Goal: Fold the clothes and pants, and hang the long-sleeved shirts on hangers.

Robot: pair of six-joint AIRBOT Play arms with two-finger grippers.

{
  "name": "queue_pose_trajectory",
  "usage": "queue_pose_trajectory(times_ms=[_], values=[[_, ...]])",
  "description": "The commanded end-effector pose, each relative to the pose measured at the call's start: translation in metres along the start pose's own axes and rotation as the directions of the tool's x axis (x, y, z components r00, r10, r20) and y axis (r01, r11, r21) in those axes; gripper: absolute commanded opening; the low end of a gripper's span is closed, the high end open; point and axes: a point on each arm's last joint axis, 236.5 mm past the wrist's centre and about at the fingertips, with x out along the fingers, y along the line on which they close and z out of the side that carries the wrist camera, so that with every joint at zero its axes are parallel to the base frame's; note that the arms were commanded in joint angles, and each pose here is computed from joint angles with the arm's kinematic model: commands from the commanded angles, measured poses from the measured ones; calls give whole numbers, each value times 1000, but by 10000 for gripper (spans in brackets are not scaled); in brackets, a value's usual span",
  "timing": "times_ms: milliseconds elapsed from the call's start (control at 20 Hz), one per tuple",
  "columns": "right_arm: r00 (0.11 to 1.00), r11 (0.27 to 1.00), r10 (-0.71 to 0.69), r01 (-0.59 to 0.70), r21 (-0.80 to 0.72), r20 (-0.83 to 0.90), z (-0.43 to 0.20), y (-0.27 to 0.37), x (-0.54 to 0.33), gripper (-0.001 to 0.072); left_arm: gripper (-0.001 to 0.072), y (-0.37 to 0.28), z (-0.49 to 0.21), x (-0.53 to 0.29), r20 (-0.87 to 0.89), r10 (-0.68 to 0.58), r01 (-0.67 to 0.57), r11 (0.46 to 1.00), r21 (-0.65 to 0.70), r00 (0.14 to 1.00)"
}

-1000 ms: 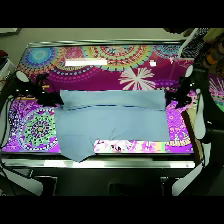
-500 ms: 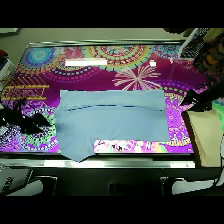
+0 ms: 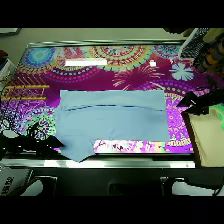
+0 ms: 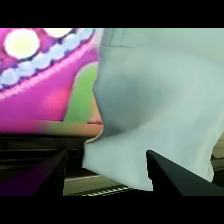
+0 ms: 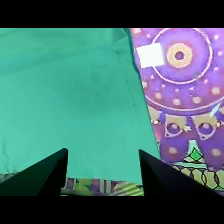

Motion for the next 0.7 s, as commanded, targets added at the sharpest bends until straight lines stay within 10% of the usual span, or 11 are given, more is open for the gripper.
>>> queue_pose_trajectory(times_ms=[0, 200, 500, 650], values=[[1000, 1000, 14, -13, -12, 21, -1, 7, -7, 517, 555, 3, 8, 6, 54, -5, 3, 1000, 28, 999], [999, 999, 29, -29, -18, 34, -1, 13, -10, 516, 524, -11, 17, 5, 91, -62, 57, 997, 55, 994], [993, 992, 99, -94, -80, 68, 8, 37, -8, 471, 14, -11, 15, 5, 81, -66, 59, 995, 80, 995], [968, 968, 224, -208, -140, 113, 14, 58, -24, 407, 16, -12, 14, 5, 80, -66, 59, 994, 88, 995]])
